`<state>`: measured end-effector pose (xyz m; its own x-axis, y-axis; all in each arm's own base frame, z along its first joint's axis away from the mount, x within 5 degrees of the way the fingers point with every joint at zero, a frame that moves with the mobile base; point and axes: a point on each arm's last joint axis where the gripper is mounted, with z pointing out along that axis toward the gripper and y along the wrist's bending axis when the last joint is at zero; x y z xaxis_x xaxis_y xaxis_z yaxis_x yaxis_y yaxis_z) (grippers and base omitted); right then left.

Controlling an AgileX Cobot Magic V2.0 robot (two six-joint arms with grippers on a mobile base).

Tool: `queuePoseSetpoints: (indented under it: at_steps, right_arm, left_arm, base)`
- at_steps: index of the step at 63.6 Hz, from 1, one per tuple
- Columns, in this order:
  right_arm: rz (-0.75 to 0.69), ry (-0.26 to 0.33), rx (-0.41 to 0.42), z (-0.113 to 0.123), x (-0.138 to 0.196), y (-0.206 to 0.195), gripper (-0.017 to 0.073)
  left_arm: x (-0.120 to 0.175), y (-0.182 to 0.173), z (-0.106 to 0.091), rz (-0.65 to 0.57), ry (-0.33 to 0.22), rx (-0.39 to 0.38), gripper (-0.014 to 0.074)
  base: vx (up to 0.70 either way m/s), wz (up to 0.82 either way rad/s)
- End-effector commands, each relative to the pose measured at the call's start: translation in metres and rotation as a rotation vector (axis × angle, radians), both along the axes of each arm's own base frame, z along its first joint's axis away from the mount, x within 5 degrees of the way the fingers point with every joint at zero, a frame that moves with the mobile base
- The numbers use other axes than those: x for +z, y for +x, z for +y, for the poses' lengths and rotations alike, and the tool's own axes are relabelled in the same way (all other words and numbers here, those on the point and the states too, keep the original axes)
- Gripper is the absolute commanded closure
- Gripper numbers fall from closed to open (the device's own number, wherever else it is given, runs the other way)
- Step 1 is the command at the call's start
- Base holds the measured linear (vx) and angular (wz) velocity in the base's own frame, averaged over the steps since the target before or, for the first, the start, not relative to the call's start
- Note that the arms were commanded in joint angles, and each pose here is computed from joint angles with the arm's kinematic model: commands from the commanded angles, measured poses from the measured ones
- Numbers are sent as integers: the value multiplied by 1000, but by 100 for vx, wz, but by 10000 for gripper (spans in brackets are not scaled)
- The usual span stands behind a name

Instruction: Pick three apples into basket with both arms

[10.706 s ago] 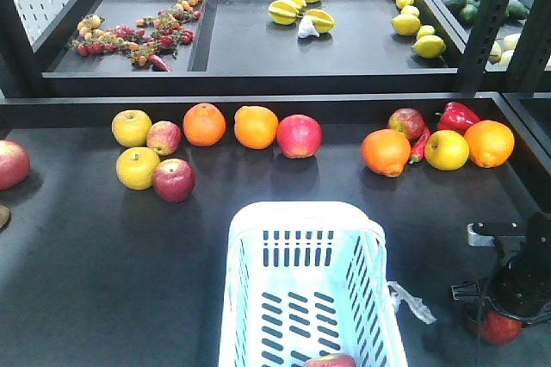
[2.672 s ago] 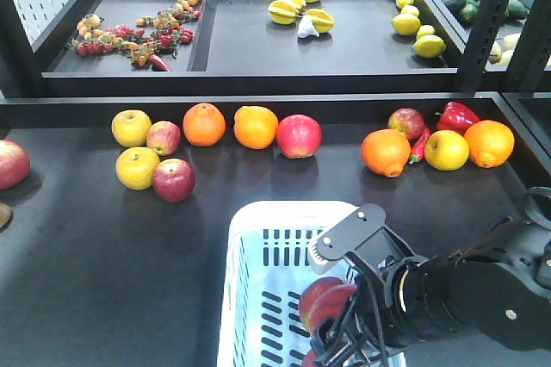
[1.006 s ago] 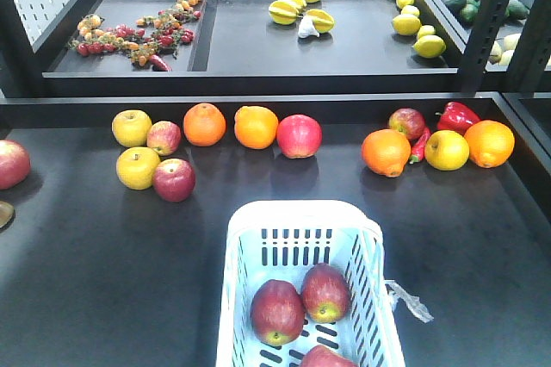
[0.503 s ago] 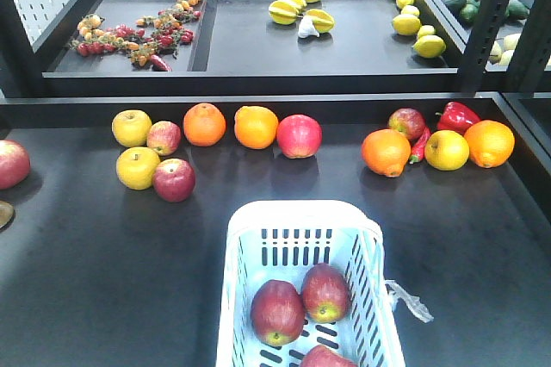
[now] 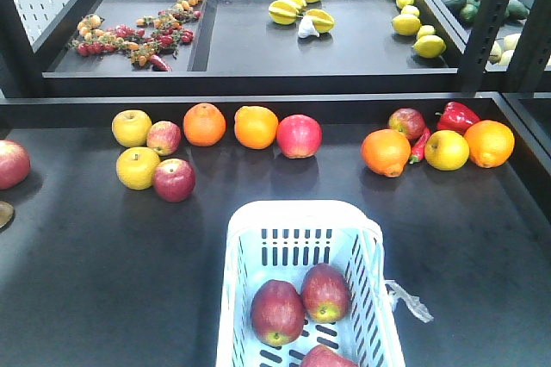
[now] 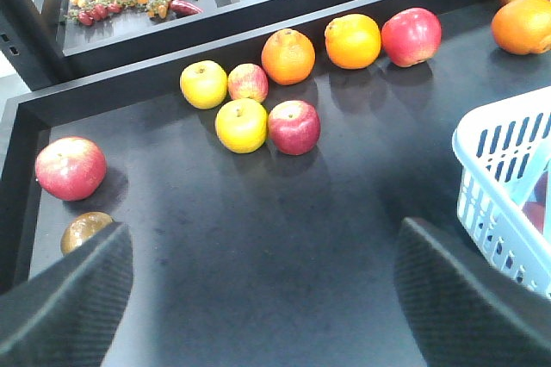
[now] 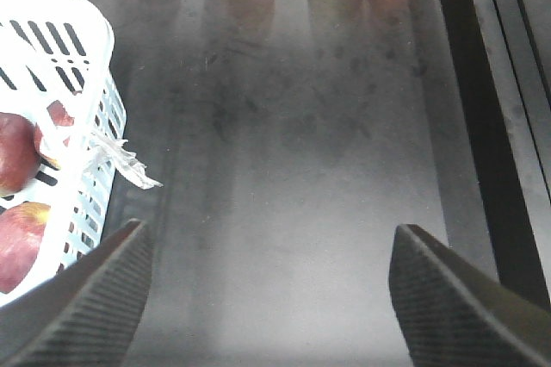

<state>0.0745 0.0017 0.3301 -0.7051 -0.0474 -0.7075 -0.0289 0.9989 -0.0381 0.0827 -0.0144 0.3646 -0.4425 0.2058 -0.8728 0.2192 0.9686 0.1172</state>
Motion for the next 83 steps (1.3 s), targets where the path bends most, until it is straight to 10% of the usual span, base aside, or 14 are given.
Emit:
queuePoseSetpoints:
  at_steps: [1, 20, 38, 44, 83]
  right_arm:
    - [-85, -9, 4, -1, 12, 4, 20]
    - [-103, -24, 1, -2, 13, 5, 217]
    - [-121, -22, 5, -1, 15, 6, 575]
    - [-140, -20, 8, -1, 16, 7, 569]
    - [-139, -20, 8, -1, 16, 7, 568]
  left_arm:
    - [12, 3, -2, -80, -24, -11, 8]
    - [11, 3, -2, -76, -24, -9, 49]
    - [11, 3, -2, -74, -30, -6, 456]
    - [12, 3, -2, -76, -30, -7, 603]
    - [12, 3, -2, -77, -30, -7, 601]
  base:
    - [0, 0]
    - [0, 0]
    - [0, 0]
    - [0, 0]
    - [0, 0]
